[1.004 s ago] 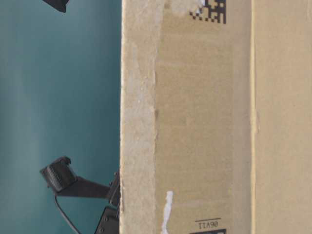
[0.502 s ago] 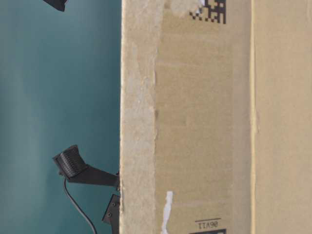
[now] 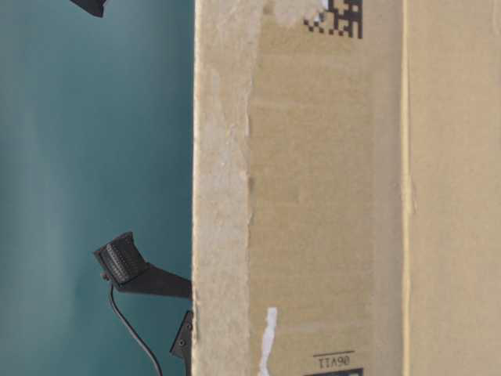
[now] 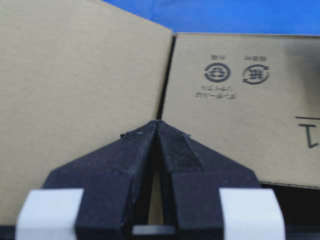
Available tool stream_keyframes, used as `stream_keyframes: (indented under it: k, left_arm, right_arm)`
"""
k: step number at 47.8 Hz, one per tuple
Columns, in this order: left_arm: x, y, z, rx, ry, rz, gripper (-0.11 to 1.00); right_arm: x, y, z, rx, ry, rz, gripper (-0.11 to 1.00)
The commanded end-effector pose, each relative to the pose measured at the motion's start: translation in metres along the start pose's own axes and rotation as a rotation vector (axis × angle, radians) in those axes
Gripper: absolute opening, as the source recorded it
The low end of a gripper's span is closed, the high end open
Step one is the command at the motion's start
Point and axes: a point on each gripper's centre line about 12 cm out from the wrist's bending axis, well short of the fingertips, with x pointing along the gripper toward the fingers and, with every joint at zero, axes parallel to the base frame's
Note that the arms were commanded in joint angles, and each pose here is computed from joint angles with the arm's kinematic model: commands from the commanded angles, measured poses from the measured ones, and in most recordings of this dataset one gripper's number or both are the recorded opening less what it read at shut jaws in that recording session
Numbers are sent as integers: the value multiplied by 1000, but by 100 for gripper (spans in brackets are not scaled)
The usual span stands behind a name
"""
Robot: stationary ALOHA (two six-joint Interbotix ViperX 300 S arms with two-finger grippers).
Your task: Close the cardboard box.
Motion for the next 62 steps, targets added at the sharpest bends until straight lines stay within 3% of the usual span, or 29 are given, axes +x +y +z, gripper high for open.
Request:
stream_keyframes:
  k: [1, 10, 19, 25, 38, 49, 62]
  left_arm:
    - [-1, 5, 9, 3, -29, 12, 0]
    - [-1, 6, 8, 1, -28, 14, 0]
    - [-2, 5, 4, 0, -17, 11, 0]
    - [-2, 4, 4, -2, -16, 10, 0]
    - [-2, 4, 4, -4, -16, 10, 0]
    - [-2, 2, 4, -3, -16, 6, 0]
    - [-3, 1, 4, -9, -15, 2, 0]
  right_arm:
    - [1, 3, 11, 4, -39, 7, 0]
    - [0, 5, 15, 5, -43, 14, 0]
    - [-17, 22, 36, -4, -86, 65, 0]
    - [-35, 37, 51, -15, -125, 117, 0]
    - [-84, 81, 72, -61, -238, 288, 0]
    - [-102, 120, 56, -140, -233, 439, 0]
    - [-76, 127, 22, -159, -161, 432, 0]
